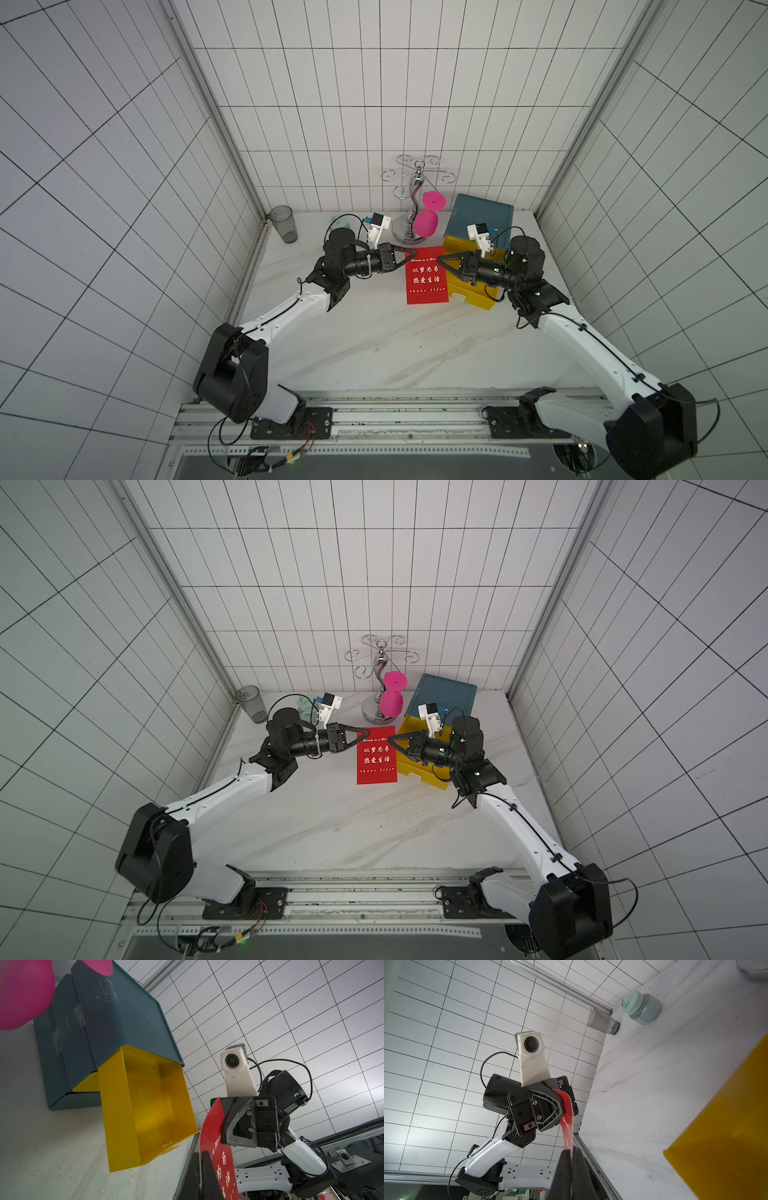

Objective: Take the postcards out of the drawer
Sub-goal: Place the postcard at the center of the board.

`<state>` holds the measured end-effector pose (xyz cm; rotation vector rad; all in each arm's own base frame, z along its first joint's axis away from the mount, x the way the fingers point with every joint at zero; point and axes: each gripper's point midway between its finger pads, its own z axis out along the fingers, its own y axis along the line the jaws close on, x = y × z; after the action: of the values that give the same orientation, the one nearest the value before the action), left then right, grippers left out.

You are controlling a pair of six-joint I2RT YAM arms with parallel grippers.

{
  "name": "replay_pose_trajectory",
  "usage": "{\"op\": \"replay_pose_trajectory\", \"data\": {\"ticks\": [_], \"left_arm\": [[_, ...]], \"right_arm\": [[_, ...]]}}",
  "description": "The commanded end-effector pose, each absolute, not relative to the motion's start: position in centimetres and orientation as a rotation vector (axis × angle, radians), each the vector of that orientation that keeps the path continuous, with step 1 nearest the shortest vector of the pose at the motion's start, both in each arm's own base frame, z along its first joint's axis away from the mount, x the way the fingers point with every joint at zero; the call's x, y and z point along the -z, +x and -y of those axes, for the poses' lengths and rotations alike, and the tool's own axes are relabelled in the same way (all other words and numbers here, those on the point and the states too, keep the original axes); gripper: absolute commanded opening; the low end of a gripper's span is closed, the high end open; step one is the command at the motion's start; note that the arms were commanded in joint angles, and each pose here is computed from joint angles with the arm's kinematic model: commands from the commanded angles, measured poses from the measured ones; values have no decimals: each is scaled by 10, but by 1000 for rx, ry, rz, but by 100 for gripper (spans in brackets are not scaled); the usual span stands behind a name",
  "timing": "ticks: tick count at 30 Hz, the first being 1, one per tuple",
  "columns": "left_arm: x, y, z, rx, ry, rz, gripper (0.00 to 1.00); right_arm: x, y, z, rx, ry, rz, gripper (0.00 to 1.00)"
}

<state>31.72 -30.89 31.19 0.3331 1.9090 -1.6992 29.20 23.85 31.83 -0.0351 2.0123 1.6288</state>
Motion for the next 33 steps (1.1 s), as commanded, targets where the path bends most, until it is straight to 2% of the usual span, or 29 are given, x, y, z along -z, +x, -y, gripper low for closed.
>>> {"op": "replay_pose_trajectory", "data": {"ticks": [1, 3, 4, 6, 8, 21, 33], "left_arm": [[-305, 320, 300, 1646, 298, -1941, 0], [-303, 321, 292, 1628, 280, -1955, 0], [-301, 322, 286, 1615, 266, -1970, 0], [-294, 322, 275, 1582, 238, -2006, 0], [-284, 322, 262, 1539, 210, -2061, 0], [-177, 302, 184, 1241, -31, -2489, 0], [-128, 309, 170, 1047, -9, -2661, 0]], "right_arm": [[-306, 290, -239, -1601, -44, -2033, 15], [-302, 289, -235, -1544, -34, -2062, 40], [-300, 289, -231, -1500, -34, -2076, 49], [-302, 290, -224, -1438, -42, -2085, 64], [-308, 292, -215, -1403, -38, -2077, 71], [-341, 309, -155, -1357, 36, -1972, 75], [-335, 306, -139, -1358, 58, -1968, 76]]}}
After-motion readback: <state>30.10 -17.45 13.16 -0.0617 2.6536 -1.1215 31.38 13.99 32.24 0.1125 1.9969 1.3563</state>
